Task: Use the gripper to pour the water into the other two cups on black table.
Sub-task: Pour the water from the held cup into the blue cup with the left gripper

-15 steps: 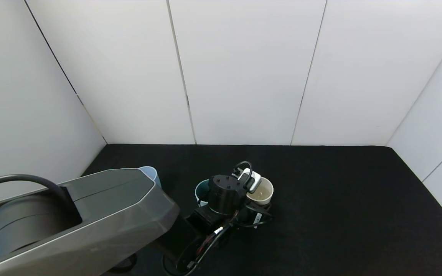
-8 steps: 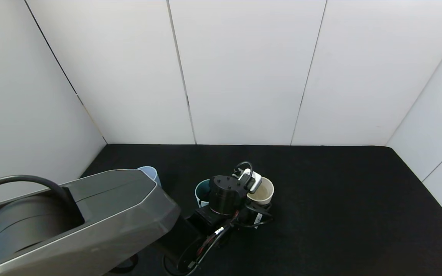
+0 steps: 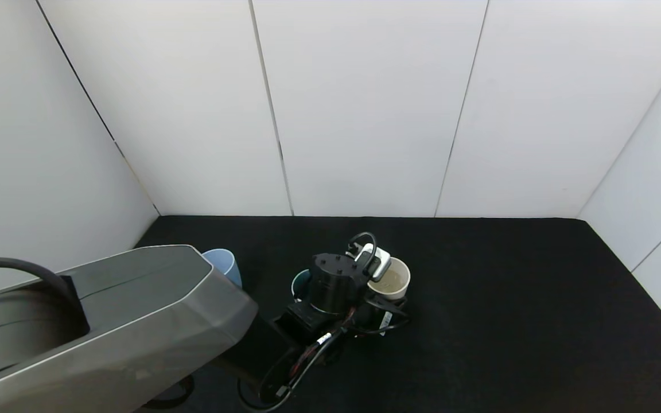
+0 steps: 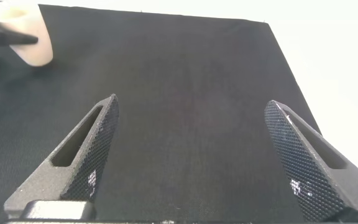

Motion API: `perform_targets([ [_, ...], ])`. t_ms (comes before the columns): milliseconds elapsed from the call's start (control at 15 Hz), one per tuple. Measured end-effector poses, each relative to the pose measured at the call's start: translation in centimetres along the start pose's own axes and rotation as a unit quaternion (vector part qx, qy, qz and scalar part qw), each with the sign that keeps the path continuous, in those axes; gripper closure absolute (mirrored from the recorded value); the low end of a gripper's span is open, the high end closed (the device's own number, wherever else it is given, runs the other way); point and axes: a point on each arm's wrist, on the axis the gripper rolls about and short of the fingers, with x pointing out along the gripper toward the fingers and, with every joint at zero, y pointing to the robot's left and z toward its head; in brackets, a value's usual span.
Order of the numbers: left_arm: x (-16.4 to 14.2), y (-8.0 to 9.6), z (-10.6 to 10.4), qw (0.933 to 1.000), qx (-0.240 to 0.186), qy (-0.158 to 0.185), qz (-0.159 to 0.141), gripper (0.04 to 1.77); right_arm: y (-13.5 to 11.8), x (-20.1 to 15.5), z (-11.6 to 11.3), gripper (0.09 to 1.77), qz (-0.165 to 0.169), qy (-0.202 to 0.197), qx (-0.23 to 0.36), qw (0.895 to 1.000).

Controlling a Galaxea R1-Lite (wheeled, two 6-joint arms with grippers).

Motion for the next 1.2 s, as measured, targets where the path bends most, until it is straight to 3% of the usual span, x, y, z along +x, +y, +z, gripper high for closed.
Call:
perform_targets([
  [733,-4.1,2.5,5.0,0.9996,-0.009,-0.017,0.022,0.61,0.0,0.0,0.0,0.15,0.000,0.000,0.000,1.000],
  [933,-5.9,4.3,6.3,0.9989,-0.015,-0.018,0.041,0.61,0.0,0.0,0.0,0.15,0.001,0.000,0.000,1.000],
  [1200,-8.6,8.0,7.5,0.9961,-0.027,-0.021,0.082,0.61,0.0,0.0,0.0,0.15,0.000,0.000,0.000,1.000],
])
